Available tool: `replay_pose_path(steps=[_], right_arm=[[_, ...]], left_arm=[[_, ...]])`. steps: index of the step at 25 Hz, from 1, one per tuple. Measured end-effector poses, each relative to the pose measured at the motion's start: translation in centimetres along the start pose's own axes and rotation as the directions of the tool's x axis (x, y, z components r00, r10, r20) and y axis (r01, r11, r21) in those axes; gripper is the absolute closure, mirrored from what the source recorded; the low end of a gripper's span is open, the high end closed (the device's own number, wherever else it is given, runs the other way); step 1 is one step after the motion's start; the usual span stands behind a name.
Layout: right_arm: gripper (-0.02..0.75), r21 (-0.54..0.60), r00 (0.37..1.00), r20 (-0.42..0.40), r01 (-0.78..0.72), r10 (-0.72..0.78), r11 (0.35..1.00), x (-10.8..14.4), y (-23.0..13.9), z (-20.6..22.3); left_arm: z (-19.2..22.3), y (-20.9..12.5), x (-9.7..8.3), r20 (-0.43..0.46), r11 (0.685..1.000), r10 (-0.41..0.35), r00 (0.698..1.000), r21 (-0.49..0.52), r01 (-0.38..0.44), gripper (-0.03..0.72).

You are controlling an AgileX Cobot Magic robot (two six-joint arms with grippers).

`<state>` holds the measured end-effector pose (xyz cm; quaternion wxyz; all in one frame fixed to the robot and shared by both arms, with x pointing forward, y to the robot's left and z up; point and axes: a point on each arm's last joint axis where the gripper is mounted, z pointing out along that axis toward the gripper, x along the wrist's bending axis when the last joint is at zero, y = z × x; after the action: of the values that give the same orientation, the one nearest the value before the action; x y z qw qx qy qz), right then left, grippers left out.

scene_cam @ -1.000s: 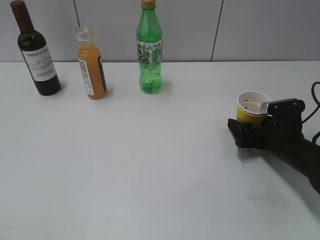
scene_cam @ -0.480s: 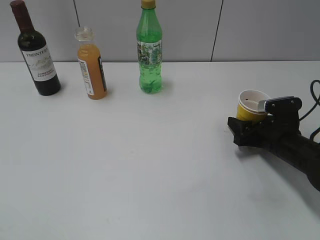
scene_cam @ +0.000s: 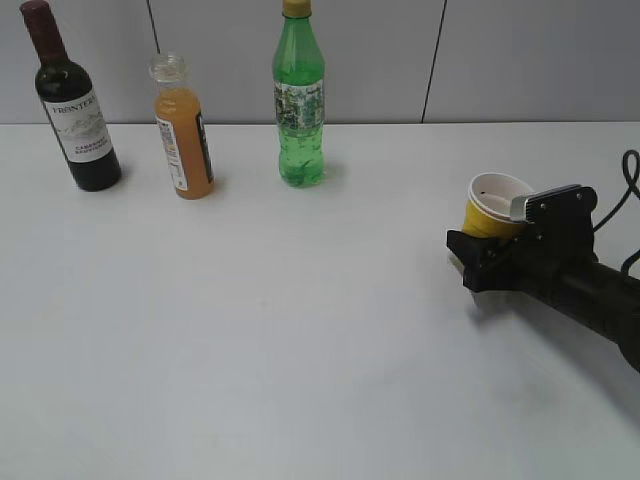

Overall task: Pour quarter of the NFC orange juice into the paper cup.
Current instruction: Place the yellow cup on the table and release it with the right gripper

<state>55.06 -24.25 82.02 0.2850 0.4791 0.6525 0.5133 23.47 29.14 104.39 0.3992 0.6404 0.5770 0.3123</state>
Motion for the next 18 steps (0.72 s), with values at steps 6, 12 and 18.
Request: replay_pose_path(steps=[6,12,18], right_arm=[[0.262,-0.041,0.976,-0.184,0.110,-0.116,0.993,1.6,1.3,0.3],[0.262,-0.126,0.875,-0.428,0.190,-0.227,0.974,4.1,3.0,2.2],[0.263,-0.153,0.734,-0.593,0.302,-0.332,0.941,9.7,4.7,5.3]], left_arm=[[0.0,0.0,0.0,0.000,1.000,0.000,1.000,0.000,0.000,0.104],[0.0,0.0,0.0,0.000,1.000,0.000,1.000,0.000,0.000,0.104],[0.0,0.0,0.0,0.000,1.000,0.000,1.000,0.000,0.000,0.104]])
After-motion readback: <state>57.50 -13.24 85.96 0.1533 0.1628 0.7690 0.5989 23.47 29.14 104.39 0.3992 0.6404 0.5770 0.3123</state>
